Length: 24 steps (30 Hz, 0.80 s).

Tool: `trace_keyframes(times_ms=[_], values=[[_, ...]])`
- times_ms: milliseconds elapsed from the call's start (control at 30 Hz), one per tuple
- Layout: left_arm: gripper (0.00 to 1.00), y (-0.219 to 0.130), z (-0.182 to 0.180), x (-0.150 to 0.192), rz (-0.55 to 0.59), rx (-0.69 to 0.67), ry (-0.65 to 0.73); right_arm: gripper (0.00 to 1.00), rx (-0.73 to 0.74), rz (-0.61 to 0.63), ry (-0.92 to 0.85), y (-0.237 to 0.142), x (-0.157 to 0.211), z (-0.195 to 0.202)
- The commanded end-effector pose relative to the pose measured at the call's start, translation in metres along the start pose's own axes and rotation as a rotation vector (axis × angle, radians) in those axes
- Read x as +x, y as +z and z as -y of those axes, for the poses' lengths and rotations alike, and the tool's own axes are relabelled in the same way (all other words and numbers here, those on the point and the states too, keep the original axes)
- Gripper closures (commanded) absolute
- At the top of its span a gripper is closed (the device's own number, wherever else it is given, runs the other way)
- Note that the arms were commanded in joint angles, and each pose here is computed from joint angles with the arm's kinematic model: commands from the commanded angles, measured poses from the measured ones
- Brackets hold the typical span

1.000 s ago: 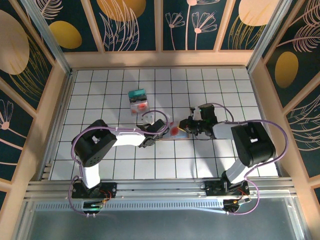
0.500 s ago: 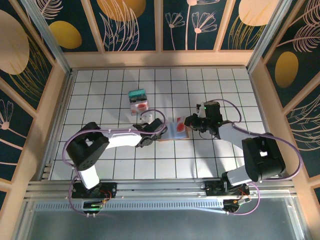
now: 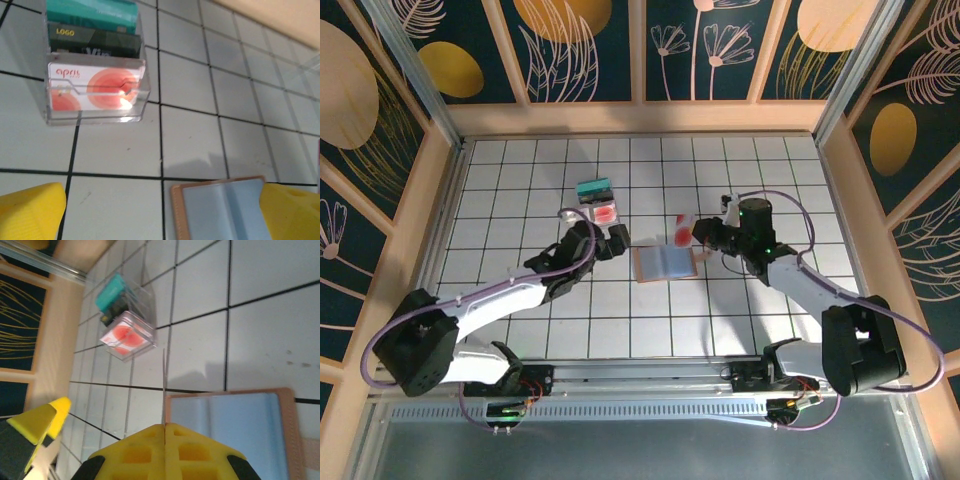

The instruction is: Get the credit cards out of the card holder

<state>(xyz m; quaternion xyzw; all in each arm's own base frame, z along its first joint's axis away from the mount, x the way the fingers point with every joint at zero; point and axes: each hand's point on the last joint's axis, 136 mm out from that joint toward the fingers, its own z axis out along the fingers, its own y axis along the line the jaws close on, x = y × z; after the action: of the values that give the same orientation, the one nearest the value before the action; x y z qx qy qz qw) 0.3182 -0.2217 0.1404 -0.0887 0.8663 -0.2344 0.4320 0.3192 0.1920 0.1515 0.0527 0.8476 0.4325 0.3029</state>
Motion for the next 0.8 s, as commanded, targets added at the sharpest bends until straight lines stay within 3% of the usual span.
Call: trace_keyframes(times_ms=[0, 100, 333, 767], values=[[0.01, -0.014, 0.054, -0.023, 0.051, 0.275, 0.006, 1.00, -0.118, 0.060, -0.024, -0.009, -0.013, -0.027], [0.02, -0.017, 0.075, -0.024, 0.031, 0.388, 0.029, 1.00, -0.201, 0.074, -0.032, -0.014, -0.018, -0.046], [0.15, -0.023, 0.113, -0.023, -0.031, 0.666, 0.002, 1.00, -0.368, 0.083, -0.055, -0.027, -0.021, -0.085], [0.29, -0.036, 0.163, -0.026, -0.082, 0.939, 0.028, 1.00, -0.467, 0.058, -0.105, -0.029, -0.015, -0.120]])
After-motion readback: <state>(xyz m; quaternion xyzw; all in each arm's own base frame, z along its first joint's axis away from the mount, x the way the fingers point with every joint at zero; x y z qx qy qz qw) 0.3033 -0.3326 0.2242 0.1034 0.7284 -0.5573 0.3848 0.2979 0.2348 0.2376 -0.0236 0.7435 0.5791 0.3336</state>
